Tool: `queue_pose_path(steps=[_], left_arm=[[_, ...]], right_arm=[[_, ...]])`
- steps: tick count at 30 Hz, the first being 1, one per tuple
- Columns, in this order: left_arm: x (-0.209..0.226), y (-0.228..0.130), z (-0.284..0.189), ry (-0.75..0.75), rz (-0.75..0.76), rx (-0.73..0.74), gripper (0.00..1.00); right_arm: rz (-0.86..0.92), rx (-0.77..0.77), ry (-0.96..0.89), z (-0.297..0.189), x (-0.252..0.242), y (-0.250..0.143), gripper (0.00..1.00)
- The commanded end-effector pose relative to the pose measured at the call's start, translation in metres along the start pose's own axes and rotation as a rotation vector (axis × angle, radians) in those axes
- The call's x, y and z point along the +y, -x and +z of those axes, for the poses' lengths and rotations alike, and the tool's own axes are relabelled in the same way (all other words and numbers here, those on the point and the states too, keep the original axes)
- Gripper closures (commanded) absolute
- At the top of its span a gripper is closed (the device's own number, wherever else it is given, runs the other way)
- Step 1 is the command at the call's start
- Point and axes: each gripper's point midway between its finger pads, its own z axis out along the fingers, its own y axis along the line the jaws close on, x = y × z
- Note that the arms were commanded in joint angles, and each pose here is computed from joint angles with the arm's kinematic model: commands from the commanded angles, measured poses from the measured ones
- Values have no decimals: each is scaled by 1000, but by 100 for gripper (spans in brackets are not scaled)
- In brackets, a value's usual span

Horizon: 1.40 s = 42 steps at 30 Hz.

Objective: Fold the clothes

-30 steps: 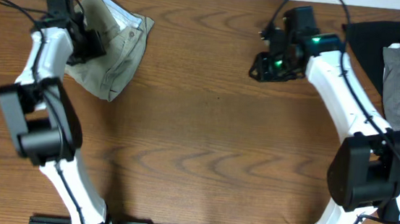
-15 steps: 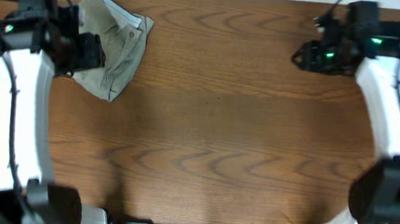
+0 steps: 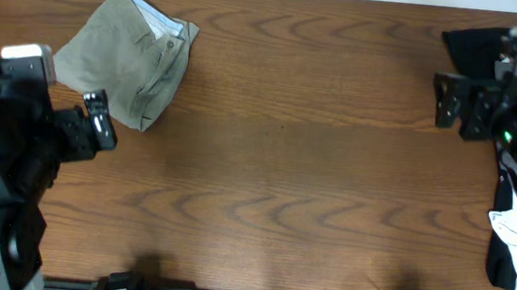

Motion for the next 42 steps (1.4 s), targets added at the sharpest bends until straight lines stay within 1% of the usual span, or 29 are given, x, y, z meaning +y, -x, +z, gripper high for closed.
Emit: queue_pose_path(steps=[1,4,8,15,20,23,26,29,31,33,38,42], left_arm=[[3,-8,15,15,-2,45,2],[-6,-1,18,-38,-1,27,2],[-6,-6,23,-37,-3,58,2],[-5,-7,26,-36,-4,70,2],[-5,-7,27,-36,-4,70,2],[-5,-7,27,-36,-4,70,2],[-5,-7,27,-36,-4,71,2],[-5,-7,27,-36,-4,70,2],[-5,-7,27,-36,-4,70,2],[-5,-7,27,-36,-4,70,2],[-5,-7,27,-36,-4,70,2],[-5,-7,27,-36,-4,70,2]], right_arm=[[-12,7,-46,-9,-6,-5,1],[-10,24,-46,-17,-4,-12,1],[-3,72,-45,-20,-4,-25,1],[6,137,-44,-19,-4,-40,1],[7,146,-44,-20,-4,-43,1],[4,131,-43,-28,-2,-45,1],[-48,60,-72,-44,-4,-44,1],[-97,-105,-81,-57,-1,-35,1],[-106,-184,-83,-60,-1,-40,1],[-106,-230,-80,-57,0,-54,1],[-95,-186,-71,-41,-1,-118,1],[-78,-219,-70,-32,-3,-151,1]])
